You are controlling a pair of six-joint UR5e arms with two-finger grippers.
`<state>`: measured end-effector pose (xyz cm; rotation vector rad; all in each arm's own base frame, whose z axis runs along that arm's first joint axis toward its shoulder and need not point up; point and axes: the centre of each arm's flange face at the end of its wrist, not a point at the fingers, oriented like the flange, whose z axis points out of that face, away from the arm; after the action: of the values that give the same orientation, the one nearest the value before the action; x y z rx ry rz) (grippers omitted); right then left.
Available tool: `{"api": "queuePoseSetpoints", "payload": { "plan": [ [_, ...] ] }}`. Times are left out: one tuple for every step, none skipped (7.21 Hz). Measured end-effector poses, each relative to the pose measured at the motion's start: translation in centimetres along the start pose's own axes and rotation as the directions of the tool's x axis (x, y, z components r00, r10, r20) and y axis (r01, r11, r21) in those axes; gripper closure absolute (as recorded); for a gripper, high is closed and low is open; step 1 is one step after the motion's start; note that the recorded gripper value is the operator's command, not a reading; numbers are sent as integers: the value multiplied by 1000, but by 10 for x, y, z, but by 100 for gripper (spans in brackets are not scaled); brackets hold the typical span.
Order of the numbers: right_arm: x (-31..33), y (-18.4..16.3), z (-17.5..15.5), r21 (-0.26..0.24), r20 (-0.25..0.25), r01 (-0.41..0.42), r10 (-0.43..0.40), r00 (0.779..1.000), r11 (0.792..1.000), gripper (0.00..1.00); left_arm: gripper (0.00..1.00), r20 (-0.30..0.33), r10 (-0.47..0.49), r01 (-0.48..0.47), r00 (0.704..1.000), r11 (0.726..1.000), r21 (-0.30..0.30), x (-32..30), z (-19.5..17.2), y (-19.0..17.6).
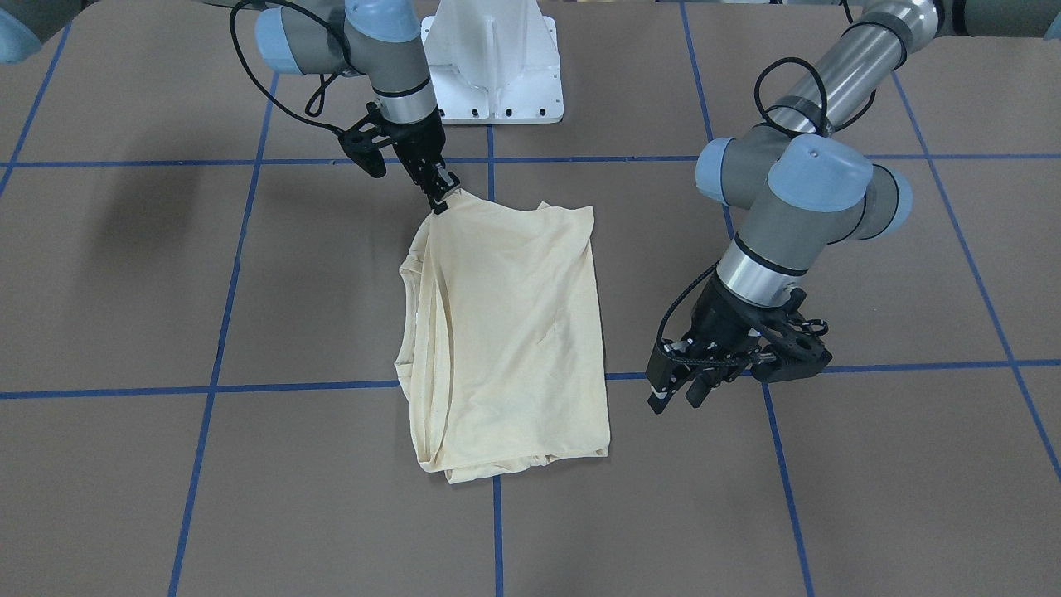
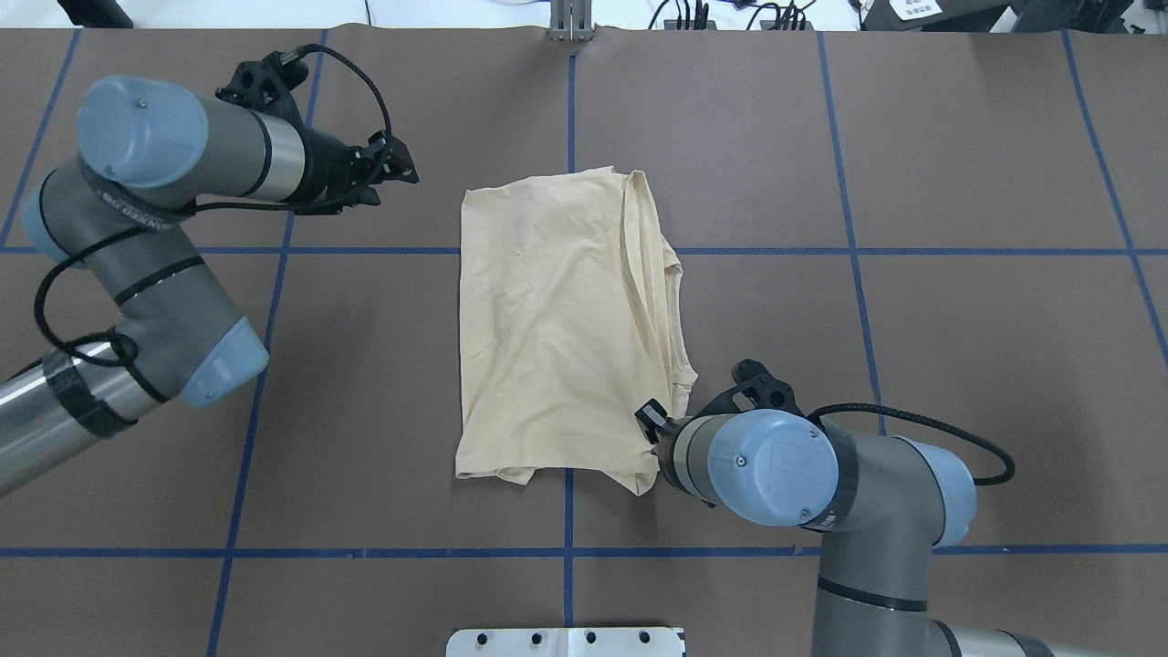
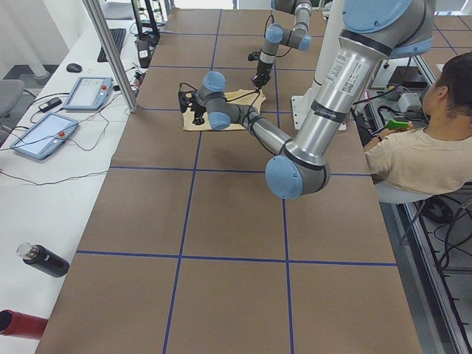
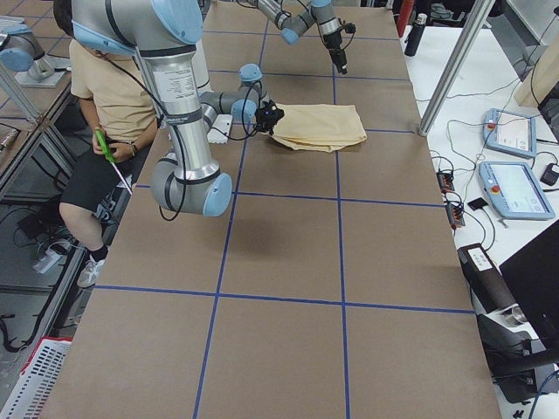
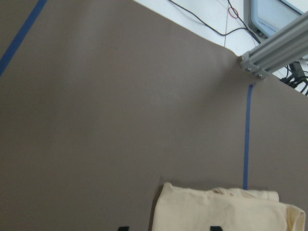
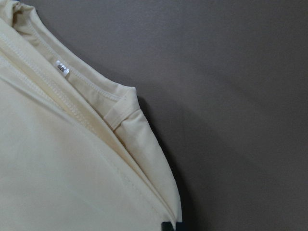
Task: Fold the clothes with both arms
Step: 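Lower the left gripper to the other near corner and grasp it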
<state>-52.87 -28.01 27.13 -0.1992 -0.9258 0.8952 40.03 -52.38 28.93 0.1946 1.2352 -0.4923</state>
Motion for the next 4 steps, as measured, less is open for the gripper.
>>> {"api": "queuePoseSetpoints", "payload": {
  "plan": [
    [12, -1, -4, -6, -8, 7, -7, 1000, 1000, 100, 36, -18, -72, 71, 997, 996, -52, -2, -6, 49],
    [21, -2, -7, -9, -15, 12, -12, 1000, 1000, 100, 36, -23, -132, 129, 991, 988, -89, -3, -8, 95],
    [28, -3, -9, -12, -20, 15, -15, 1000, 1000, 100, 36, -14, -184, 181, 983, 977, -115, -10, -8, 132],
    [32, -5, -13, -15, -20, 16, -17, 1000, 1000, 100, 36, 4, -245, 243, 970, 960, -136, -19, -10, 158]
  ]
}}
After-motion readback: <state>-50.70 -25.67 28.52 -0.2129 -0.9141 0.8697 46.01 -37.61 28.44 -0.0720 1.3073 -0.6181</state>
